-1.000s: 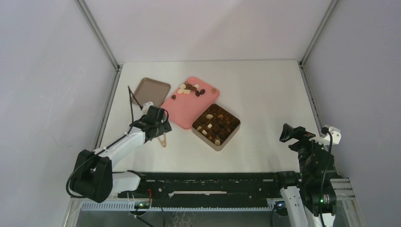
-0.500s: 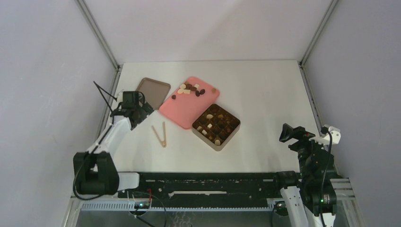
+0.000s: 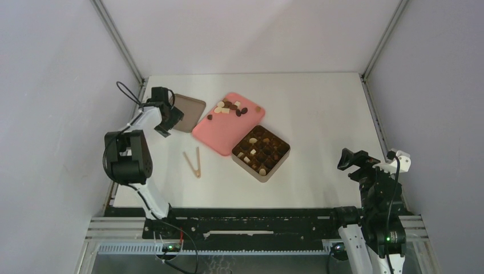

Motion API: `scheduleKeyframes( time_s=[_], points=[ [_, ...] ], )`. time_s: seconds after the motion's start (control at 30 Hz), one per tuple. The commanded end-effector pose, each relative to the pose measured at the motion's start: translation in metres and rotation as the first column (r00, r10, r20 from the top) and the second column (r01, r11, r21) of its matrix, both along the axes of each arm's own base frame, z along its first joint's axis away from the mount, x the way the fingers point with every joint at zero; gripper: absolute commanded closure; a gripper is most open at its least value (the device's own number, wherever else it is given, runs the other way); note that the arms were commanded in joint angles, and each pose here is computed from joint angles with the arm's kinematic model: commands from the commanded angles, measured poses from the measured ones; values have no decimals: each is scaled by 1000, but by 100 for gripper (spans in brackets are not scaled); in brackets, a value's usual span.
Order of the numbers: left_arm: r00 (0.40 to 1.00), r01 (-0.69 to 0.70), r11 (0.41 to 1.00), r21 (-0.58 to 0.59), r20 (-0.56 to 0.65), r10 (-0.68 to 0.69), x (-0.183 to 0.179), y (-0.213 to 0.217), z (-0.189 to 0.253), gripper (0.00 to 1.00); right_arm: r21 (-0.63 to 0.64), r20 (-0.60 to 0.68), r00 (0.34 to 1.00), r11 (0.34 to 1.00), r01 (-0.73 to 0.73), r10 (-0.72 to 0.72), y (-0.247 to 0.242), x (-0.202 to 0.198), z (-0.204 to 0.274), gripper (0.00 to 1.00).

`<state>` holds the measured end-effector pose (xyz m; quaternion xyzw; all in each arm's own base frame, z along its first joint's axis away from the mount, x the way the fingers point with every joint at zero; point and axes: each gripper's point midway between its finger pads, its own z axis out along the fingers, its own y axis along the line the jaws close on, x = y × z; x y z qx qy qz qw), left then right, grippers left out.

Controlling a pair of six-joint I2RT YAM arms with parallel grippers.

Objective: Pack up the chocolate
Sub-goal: Pick up the box lid from the center of the board.

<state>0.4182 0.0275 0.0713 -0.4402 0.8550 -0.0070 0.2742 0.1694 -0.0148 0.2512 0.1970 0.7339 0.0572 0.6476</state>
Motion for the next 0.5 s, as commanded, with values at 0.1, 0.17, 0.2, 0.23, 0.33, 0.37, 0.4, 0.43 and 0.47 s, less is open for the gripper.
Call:
scheduleKeyframes(
  time_s=[0.1, 0.17, 0.2, 0.23, 0.33, 0.37, 0.4, 0.43, 0.47],
  points=[
    [998, -60, 996, -72, -11, 59, 33, -6, -3, 25, -8, 8, 1000, 1000, 25, -25, -4, 5, 3, 6],
    [998, -61, 994, -86, -36, 58, 36, -8, -11, 27, -8, 7, 1000, 1000, 29, -29, -5, 5, 3, 6],
    [997, -62, 994, -87, -43, 59, 37, -8, -13, 29, -8, 7, 999, 999, 32, -32, -5, 5, 3, 6],
    [997, -64, 994, -86, -53, 60, 38, -8, -15, 32, -8, 5, 999, 999, 32, -32, -5, 5, 3, 6],
    [994, -70, 995, -73, -92, 63, 38, -5, -22, 39, -8, 3, 999, 999, 33, -33, -6, 5, 2, 6],
    [992, -71, 995, -68, -112, 63, 37, -5, -25, 41, -9, 2, 999, 999, 36, -36, -6, 5, 2, 6],
    [989, -71, 995, -63, -132, 62, 35, -4, -28, 43, -9, 2, 999, 999, 36, -36, -6, 5, 2, 6],
    [986, -71, 996, -55, -153, 62, 34, -3, -30, 45, -9, 2, 999, 999, 36, -36, -6, 5, 2, 6],
    [983, -70, 996, -49, -173, 60, 32, -2, -33, 47, -9, 2, 999, 999, 37, -37, -6, 5, 2, 6]
  ],
)
